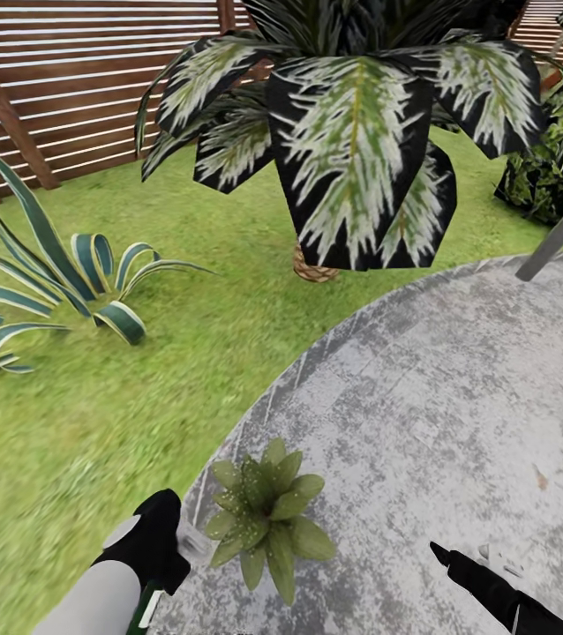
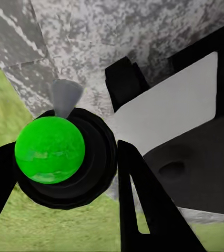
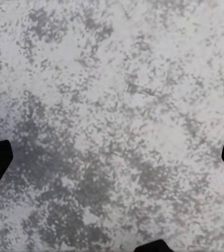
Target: Pick up the pesticide atomizer in the garden and spray insectifuge to fully cover both potted plants in the garden.
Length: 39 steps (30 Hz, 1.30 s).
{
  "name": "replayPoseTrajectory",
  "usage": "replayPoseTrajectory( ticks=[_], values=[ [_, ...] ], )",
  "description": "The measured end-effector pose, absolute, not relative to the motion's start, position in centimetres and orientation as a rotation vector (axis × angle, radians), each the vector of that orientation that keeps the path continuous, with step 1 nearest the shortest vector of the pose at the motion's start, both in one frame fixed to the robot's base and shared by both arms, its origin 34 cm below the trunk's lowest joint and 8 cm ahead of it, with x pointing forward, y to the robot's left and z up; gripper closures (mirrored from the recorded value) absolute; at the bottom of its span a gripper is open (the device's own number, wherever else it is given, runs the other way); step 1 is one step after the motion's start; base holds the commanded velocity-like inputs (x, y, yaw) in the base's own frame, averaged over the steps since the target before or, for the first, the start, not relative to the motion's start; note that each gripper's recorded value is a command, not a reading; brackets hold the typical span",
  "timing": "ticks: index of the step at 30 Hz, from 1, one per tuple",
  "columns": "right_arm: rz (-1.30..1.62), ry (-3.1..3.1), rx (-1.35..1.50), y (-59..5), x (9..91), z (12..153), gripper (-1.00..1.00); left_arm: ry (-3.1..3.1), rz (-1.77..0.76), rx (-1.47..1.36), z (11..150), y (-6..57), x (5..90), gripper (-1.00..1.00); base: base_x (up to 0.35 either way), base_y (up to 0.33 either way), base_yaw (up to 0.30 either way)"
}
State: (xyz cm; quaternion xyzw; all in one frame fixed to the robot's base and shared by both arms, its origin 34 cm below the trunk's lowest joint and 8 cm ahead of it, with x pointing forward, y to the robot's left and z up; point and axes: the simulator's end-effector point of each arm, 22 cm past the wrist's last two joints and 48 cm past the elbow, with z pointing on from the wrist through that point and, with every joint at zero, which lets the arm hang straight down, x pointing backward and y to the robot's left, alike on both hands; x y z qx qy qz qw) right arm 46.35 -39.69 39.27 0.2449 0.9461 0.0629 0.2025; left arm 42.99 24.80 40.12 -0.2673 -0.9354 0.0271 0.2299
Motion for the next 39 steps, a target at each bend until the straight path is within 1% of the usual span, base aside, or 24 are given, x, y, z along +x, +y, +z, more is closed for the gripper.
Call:
replayPoseTrajectory(
  ticks=[6, 16, 22, 29, 39],
  values=[
    [0.170, 2.641, 0.682, -39.8, 46.3, 39.3, -1.00, -2.569, 0.098, -0.725, 40.1, 24.6, 42.7, 1.00, -0.021, -0.265, 0.070],
    [0.165, 2.645, 0.683, -39.8, 46.1, 39.0, -1.00, -2.558, 0.099, -0.723, 40.0, 24.6, 42.4, 1.00, -0.133, -0.300, 0.220],
    [0.160, 2.648, 0.683, -39.9, 46.0, 38.9, -1.00, -2.554, 0.100, -0.720, 39.9, 24.7, 42.2, 1.00, -0.025, -0.303, 0.226],
    [0.159, 2.648, 0.683, -40.0, 45.9, 38.9, -1.00, -2.551, 0.071, -0.709, 39.8, 26.1, 42.2, 1.00, 0.000, -0.043, 0.062],
    [0.154, 2.651, 0.684, -40.1, 45.8, 38.8, -1.00, -2.547, 0.071, -0.704, 39.7, 26.2, 42.1, 1.00, 0.002, -0.003, 0.218]
  ],
)
